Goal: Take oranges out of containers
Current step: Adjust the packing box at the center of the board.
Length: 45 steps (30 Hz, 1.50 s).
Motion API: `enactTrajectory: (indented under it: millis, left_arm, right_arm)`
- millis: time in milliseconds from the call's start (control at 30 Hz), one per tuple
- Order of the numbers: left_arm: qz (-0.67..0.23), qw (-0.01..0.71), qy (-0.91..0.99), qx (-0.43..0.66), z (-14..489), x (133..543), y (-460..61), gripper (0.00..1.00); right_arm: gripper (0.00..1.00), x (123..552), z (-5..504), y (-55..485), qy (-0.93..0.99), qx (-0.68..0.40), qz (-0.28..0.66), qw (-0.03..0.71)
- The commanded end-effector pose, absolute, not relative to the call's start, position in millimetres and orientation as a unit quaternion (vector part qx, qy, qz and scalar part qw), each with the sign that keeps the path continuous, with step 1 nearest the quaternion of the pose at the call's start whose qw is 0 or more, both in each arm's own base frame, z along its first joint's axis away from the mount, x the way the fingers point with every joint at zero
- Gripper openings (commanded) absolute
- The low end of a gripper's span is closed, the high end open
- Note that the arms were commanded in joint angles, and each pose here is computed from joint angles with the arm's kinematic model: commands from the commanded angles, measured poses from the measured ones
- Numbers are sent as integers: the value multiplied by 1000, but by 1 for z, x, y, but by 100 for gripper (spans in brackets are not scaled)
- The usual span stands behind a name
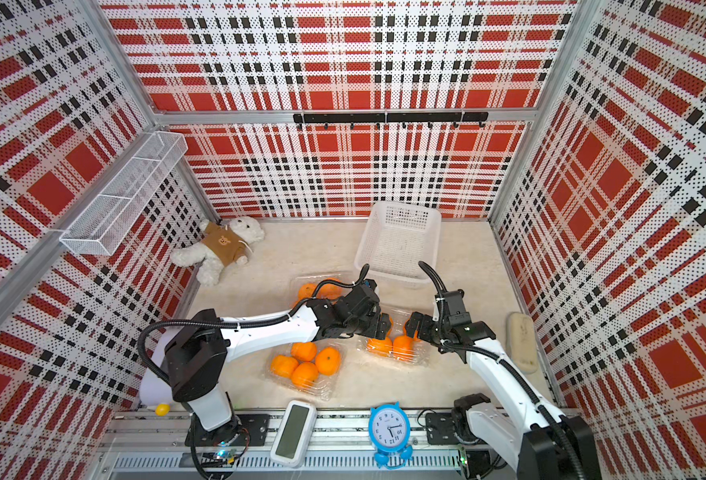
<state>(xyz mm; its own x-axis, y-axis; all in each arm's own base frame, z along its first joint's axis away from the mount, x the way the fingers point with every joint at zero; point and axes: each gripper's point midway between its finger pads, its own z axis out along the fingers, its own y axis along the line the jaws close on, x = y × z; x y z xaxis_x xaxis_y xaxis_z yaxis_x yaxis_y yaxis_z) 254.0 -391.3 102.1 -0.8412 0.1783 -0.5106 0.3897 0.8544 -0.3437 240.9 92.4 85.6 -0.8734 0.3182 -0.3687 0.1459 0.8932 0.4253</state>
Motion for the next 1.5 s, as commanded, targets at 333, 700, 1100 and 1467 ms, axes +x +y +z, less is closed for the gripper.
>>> enactTrajectory:
  millis: [333, 700, 1100, 1467]
  left_arm:
    - [-261, 272, 908, 182, 106, 310, -444, 81]
    - [-315, 325, 867, 208, 162, 351, -478, 80]
    - [-265, 369, 877, 157, 214, 227, -392, 88]
    - [-333, 310, 890, 35, 160, 159, -384, 81]
  right_arm:
    - [100, 263, 123, 67, 933, 128, 182, 283]
    - [100, 279, 170, 65, 922, 88, 189, 327]
    - [100, 291, 180, 127, 907, -29, 310, 284]
    - [100, 331, 139, 147, 935, -64, 254, 239]
